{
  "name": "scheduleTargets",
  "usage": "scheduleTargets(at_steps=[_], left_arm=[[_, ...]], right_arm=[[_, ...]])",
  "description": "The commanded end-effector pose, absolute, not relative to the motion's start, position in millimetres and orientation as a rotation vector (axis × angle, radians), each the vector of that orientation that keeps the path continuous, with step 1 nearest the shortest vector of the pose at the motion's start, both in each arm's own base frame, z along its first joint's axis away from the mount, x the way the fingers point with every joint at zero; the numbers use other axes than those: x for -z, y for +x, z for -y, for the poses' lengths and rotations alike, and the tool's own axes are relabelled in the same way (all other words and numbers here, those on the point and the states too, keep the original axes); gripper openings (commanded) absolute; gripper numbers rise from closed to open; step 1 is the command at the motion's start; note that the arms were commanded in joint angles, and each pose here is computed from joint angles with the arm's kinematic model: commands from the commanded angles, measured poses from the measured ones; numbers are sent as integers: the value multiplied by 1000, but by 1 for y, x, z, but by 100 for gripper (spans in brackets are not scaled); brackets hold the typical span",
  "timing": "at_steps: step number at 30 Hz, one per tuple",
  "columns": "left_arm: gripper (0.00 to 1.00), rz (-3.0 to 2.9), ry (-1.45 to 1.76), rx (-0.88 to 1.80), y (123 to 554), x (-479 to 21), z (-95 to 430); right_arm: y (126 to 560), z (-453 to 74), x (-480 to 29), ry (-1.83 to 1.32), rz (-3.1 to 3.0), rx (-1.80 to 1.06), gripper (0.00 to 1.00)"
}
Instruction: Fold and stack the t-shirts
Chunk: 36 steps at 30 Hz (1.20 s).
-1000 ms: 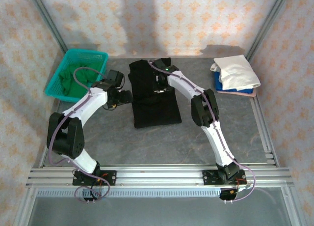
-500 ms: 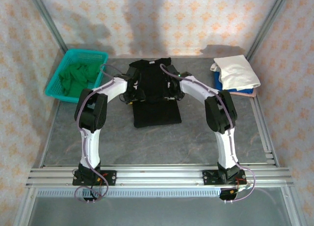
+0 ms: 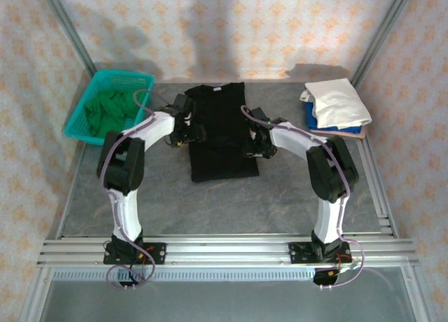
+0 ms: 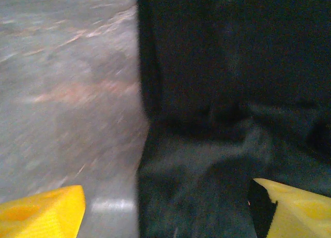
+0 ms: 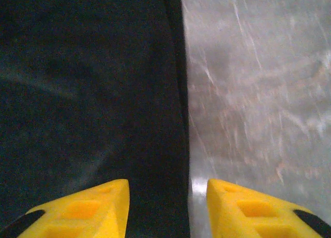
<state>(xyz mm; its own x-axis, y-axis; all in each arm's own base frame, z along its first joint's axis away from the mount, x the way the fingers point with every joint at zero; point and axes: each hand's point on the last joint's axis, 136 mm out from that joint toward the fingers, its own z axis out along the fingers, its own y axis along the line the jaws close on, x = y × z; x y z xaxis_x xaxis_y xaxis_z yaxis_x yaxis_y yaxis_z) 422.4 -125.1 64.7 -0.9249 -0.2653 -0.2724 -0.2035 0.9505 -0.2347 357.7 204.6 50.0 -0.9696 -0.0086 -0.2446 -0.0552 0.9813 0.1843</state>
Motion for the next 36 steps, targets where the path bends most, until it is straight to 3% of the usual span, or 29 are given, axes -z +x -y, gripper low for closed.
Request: scheduleTargets(at_steps=[1, 4, 9, 13, 17, 22, 29, 32, 36], left_arm=[[83, -2712, -352, 293, 394, -96, 123], [83, -2732, -389, 329, 351, -81, 132], [79, -2755, -423, 458, 308, -52, 157], [70, -2794, -404, 511, 295, -32, 176], [68, -2812, -436, 496, 284, -18, 174], [59, -2773, -447, 537, 295, -18, 181], [41, -2671, -501, 752, 314, -26, 207], [26, -2654, -506, 774, 313, -31, 207], [11, -2609, -504, 796, 312, -42, 205]], right_arm=[[340, -213, -59, -37, -2869, -377, 54], [320, -220, -51, -27, -2901, -427, 61], [303, -210, -38, -9, -2942, -309, 62], [291, -211, -32, -19, -2965, -305, 61], [280, -209, -26, -11, -2981, -288, 60], [293, -209, -30, -10, -2920, -276, 55], [310, -220, -33, -9, -2870, -321, 37], [309, -217, -34, 0, -2879, -298, 22], [302, -206, -41, 3, -2864, -262, 13]])
